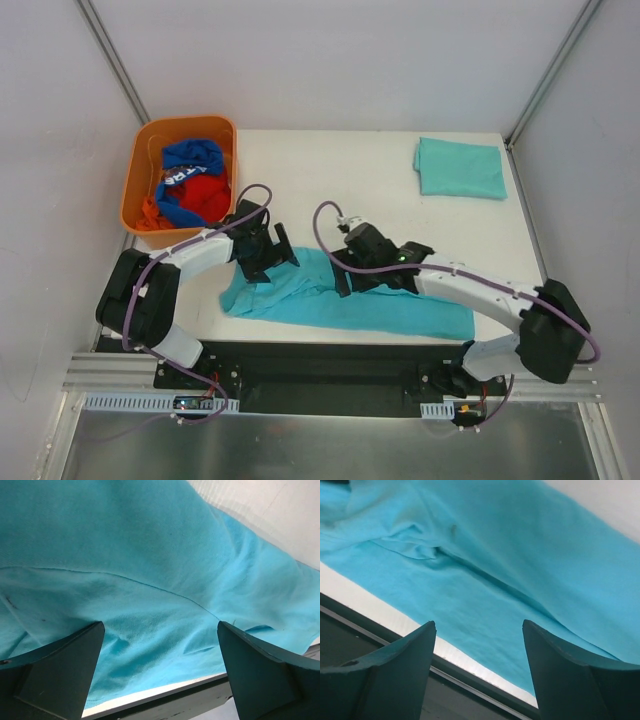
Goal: Fold and stack the t-shirts
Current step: Fold the other side of the tshirt into a rectangle
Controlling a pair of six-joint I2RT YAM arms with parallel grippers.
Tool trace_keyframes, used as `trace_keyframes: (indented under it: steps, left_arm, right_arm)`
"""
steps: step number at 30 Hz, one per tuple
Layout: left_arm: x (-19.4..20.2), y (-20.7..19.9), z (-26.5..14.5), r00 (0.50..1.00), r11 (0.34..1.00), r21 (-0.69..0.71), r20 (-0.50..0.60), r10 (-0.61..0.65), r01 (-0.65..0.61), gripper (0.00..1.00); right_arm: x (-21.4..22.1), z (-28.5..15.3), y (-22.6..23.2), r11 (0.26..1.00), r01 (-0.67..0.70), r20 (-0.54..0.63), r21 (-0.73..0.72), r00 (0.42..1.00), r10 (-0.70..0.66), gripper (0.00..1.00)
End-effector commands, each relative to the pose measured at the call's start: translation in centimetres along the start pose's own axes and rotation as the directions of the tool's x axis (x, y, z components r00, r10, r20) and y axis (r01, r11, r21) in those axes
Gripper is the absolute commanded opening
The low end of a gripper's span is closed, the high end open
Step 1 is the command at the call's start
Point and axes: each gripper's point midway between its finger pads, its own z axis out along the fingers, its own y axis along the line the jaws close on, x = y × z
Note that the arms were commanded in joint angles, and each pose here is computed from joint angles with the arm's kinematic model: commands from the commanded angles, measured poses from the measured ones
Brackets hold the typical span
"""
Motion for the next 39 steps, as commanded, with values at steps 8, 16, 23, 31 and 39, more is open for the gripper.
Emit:
trace_keyframes:
  steps: [8, 16, 23, 31, 39]
  left_arm:
    - [0.6, 0.1, -0.8, 0.999, 0.999, 0.032, -0.001, 0.043, -0.043, 0.99]
    - [-0.6, -1.8, -2.6, 0.997, 0.995, 0.087, 0.064, 0.037, -0.043, 0.99]
    - [-0.3, -1.5, -1.8, 0.999, 0.997, 0.071, 0.034, 0.002, -0.004, 0.99]
    - [-0.4, -1.1, -1.2, 0.999, 0.999, 0.049, 0.034, -0.01, 0.009, 0.99]
    - [-0.3, -1.0, -0.8, 0.999, 0.999, 0.046, 0.025, -0.02, 0.019, 0.99]
  right_arm:
    - [-4.0, 5.8, 12.4, 0.963, 0.167, 0.109, -0.21, 0.983, -0.147, 0.57]
    - [-3.8, 8.5, 13.4, 0.959, 0.246, 0.158, -0.139, 0.962, -0.224, 0.34]
    - [-2.8, 9.5, 14.0, 0.951, 0.277, 0.158, -0.136, 0.954, -0.255, 0.29]
    - [-1.1, 10.1, 13.1, 0.953, 0.28, 0.115, -0.118, 0.957, -0.267, 0.28]
    - [-0.8, 10.7, 13.2, 0.954, 0.279, 0.123, -0.113, 0.956, -0.265, 0.28]
